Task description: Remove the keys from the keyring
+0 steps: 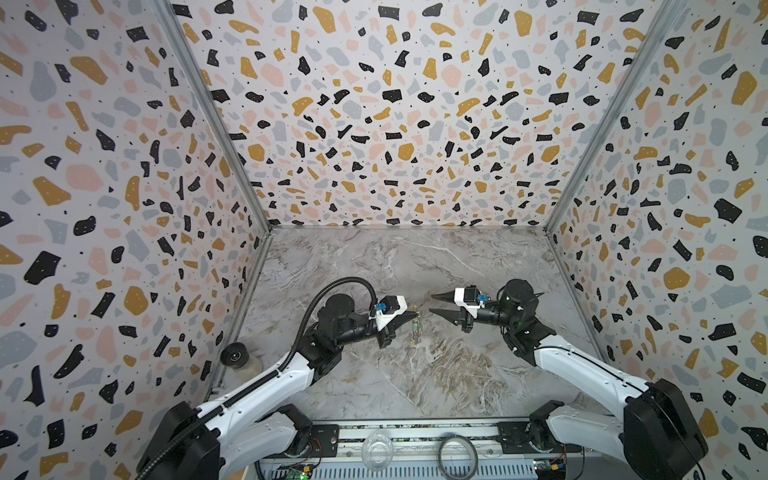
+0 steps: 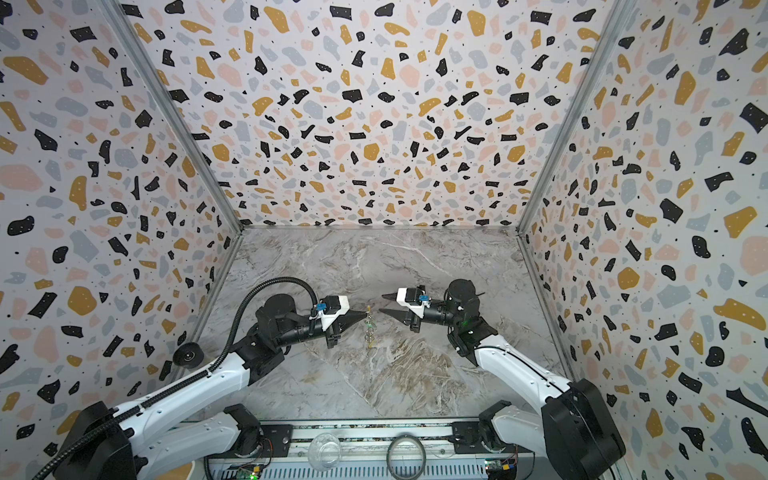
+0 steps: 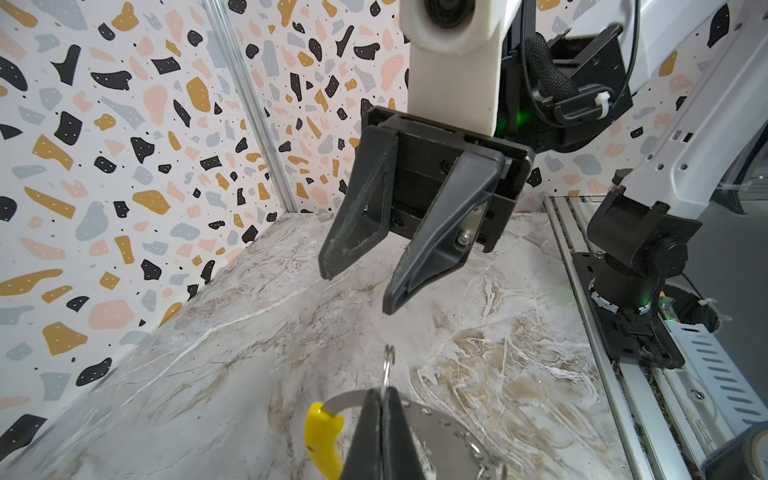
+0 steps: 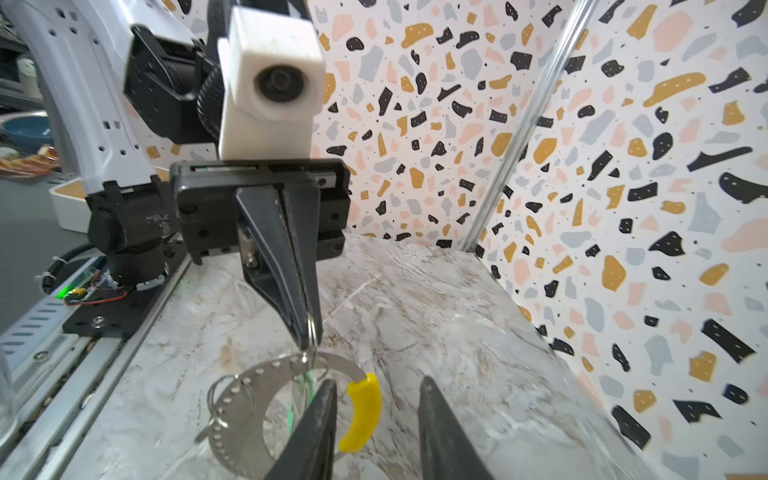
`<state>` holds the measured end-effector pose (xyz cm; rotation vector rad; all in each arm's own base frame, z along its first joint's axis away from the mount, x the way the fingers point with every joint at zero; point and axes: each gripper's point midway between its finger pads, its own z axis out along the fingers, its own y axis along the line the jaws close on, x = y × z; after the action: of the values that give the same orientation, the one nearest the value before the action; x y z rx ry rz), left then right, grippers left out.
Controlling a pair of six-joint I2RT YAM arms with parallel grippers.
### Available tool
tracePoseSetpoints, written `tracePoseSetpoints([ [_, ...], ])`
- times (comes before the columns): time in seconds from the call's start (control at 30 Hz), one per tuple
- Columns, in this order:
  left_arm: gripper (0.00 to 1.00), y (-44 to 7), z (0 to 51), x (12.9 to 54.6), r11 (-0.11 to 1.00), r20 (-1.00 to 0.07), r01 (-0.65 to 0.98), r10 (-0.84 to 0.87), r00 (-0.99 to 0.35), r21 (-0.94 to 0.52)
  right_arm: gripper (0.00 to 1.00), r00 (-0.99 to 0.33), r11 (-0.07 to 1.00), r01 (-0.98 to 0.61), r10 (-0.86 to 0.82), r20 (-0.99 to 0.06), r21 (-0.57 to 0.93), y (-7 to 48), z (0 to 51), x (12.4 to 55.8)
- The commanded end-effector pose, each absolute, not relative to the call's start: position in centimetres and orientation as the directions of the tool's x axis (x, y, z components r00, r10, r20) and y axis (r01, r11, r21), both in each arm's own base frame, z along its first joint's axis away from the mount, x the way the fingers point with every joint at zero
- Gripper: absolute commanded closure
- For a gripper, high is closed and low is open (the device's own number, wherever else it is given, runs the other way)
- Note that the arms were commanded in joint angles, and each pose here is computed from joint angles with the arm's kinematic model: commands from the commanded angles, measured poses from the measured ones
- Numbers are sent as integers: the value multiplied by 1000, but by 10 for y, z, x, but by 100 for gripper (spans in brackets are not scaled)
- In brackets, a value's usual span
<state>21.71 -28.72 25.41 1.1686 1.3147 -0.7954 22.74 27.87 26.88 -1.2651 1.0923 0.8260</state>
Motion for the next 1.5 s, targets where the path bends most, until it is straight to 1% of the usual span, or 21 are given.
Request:
tracePoseSetpoints([
  [0.0, 100, -288, 272, 214, 254, -961, 932, 172, 219, 258, 64, 252, 136, -952, -161, -954, -274, 277, 245, 226],
  [0.13, 100, -289, 272, 216, 247, -959, 933, 180, 220, 260, 62, 197, 85, -974, -156, -968, -212, 283, 232, 215],
  [0.3, 100, -291, 272, 216, 241, -958, 935, 182, 220, 261, 59, 144, -4, -989, -152, -978, -145, 299, 222, 201],
  [0.5, 100, -292, 270, 214, 232, -956, 936, 192, 222, 264, 58, 142, -23, -990, -160, -977, -140, 313, 212, 200],
  [0.7, 100, -292, 266, 214, 233, -938, 924, 242, 247, 304, 61, 159, -26, -987, -123, -980, -157, 318, 218, 200],
  [0.87, 100, -290, 265, 214, 245, -922, 908, 276, 270, 339, 66, 160, -35, -987, -118, -980, -157, 320, 219, 200],
  [1.07, 100, -287, 266, 215, 262, -912, 892, 289, 292, 369, 74, 156, -43, -987, -115, -981, -152, 322, 220, 202],
  [1.33, 100, -286, 270, 215, 284, -899, 870, 301, 317, 402, 89, 151, -35, -988, -127, -980, -147, 328, 217, 210],
  [1.47, 100, -286, 269, 214, 293, -873, 844, 343, 346, 449, 93, 167, -20, -986, -131, -977, -166, 328, 218, 213],
])
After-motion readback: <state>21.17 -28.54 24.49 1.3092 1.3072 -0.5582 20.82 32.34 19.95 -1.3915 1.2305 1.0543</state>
